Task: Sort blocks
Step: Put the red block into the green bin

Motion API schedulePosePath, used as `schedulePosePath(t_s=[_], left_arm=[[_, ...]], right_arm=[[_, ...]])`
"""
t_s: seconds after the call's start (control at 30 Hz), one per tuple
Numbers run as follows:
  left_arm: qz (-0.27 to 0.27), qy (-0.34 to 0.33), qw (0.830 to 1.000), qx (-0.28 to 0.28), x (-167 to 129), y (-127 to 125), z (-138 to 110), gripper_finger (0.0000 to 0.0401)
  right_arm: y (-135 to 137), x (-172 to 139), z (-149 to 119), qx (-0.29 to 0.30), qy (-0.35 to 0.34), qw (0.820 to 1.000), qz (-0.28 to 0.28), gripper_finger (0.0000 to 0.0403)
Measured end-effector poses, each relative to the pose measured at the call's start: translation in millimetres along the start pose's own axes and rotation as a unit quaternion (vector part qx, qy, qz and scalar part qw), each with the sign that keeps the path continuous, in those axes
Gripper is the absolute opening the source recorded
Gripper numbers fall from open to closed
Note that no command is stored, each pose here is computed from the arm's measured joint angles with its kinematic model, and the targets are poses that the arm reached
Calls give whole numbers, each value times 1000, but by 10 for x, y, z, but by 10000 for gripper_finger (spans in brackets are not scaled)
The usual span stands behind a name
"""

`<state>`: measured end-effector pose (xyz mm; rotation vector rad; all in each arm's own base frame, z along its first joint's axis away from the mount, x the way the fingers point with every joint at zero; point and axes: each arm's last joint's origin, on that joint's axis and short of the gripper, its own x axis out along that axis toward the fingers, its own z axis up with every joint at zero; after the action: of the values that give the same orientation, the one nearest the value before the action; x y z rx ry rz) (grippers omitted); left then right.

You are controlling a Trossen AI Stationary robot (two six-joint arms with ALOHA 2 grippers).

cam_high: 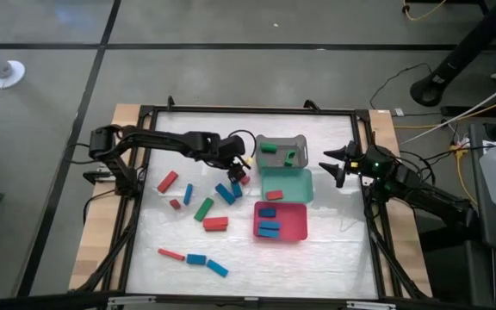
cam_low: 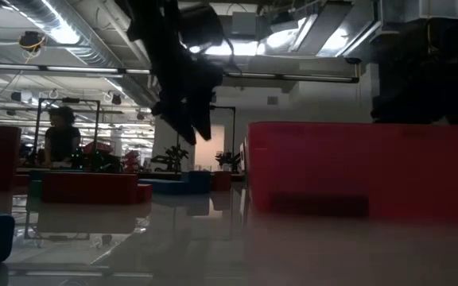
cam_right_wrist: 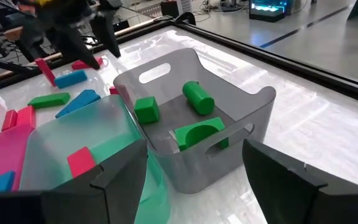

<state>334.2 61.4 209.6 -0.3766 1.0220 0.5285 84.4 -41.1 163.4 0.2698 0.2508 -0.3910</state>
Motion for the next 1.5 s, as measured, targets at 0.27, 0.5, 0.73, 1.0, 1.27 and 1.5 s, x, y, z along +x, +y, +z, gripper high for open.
schedulePosePath(t_s=[0.27,0.5,0.73,1.0,1.27,1.5], left_arm=[[0,43,999,-13,331,-44,-75,239],[0,49,998,-33,443,-18,-71,225],[-1,54,998,-22,474,-24,-81,158],[7,74,997,-20,649,-34,-134,105],[0,62,998,-31,521,-27,-98,17],[-36,40,997,-46,161,-9,-24,20]], right_arm=[[-1,2,-5,1,1,1000,0,264],[-2,3,-8,2,1,1000,0,264],[-2,4,-9,2,1,1000,0,264],[-3,4,-10,1,1,1000,0,264],[-2,4,-9,1,1,1000,0,264],[-2,5,-9,1,0,1000,0,264]])
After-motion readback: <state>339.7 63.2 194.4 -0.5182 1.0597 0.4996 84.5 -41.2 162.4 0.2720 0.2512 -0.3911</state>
